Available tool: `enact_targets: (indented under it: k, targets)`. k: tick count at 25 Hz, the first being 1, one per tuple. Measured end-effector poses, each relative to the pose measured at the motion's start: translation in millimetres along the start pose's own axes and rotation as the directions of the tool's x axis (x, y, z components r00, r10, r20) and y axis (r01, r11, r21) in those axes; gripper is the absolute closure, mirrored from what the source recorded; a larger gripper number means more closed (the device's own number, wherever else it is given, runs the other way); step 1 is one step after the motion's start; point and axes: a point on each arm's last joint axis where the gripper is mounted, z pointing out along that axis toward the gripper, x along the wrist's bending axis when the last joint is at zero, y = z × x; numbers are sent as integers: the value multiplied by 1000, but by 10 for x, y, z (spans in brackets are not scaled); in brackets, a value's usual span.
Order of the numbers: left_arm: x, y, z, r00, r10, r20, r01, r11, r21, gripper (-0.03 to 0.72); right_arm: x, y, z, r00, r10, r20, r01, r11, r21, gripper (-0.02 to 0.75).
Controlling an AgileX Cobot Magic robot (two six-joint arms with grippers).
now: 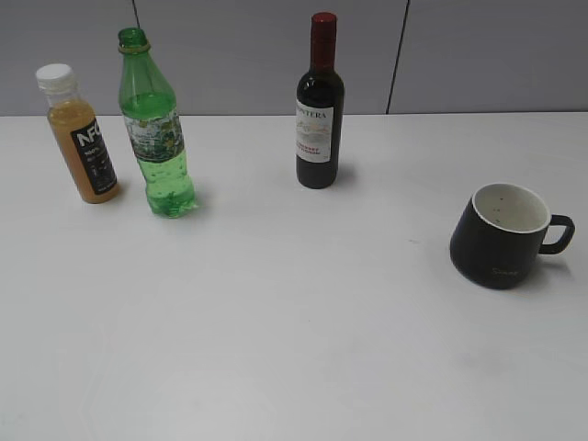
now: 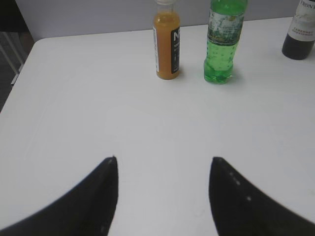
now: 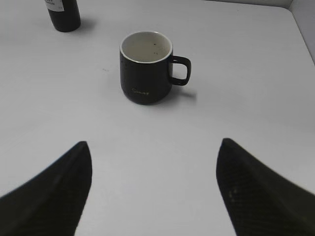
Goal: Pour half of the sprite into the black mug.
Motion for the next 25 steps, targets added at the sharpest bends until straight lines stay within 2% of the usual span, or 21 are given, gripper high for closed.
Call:
enact_targets:
  k: [12,21,25]
  targets:
    - [0,0,0,1000,0,0,0,1000,0,240,-1,8,-6,1000,-1,1,1,1000,-7,141]
    - [0,0,0,1000,0,0,0,1000,0,240,-12,278,-80,1000,-1,14,5,963,-269,143]
    - [0,0,0,1000,0,0,0,1000,0,240,-19,343,13,1000,0,19,6,949,-315,143]
